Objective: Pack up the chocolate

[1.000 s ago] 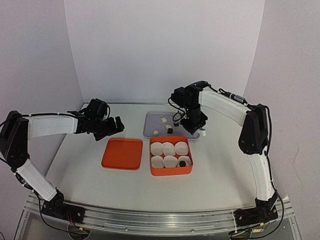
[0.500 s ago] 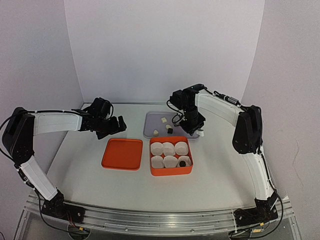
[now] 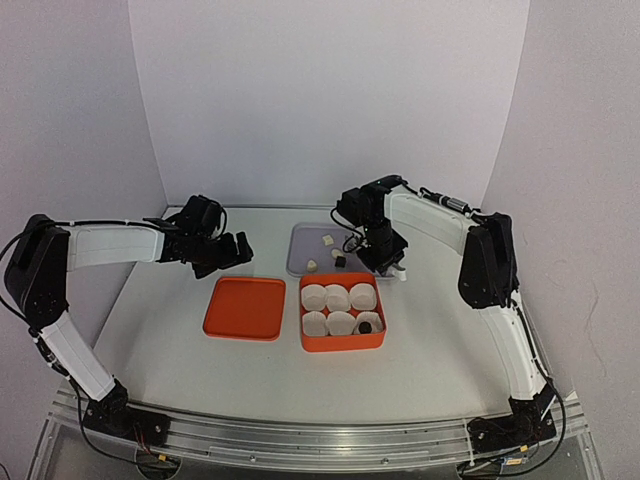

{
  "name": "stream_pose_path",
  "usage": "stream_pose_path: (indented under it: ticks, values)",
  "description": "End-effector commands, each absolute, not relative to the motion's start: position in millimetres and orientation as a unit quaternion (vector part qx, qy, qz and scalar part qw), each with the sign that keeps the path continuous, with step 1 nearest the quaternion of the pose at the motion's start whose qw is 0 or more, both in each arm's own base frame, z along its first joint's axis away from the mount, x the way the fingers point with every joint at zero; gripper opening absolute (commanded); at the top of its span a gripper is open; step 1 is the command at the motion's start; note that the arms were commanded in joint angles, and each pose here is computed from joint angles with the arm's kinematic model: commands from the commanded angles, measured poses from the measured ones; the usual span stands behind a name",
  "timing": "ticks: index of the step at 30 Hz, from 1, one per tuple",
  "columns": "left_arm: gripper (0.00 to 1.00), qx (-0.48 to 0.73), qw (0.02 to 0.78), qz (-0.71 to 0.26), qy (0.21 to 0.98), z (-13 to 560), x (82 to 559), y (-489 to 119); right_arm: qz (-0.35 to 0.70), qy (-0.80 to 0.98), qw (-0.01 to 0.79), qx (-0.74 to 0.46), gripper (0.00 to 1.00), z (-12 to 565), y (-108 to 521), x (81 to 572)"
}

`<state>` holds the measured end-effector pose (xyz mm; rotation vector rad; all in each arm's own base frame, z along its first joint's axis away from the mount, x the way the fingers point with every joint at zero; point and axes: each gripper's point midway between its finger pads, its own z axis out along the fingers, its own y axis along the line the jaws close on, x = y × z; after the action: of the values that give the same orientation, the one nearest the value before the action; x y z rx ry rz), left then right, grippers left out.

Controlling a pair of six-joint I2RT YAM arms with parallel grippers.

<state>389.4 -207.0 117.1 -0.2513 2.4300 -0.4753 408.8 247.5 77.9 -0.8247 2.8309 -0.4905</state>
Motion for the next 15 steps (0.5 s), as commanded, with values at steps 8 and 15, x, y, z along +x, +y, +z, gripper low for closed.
stream_pose_path:
  ticks: [8,15]
  values:
    - [1.00,-0.092,0.332,-0.184,0.921,125,391,-206,-0.195,0.939,0.039,-0.281,0.20,95,227,392]
    - [1.00,-0.095,0.338,-0.184,0.918,129,388,-202,-0.209,0.935,0.063,-0.279,0.17,115,220,396]
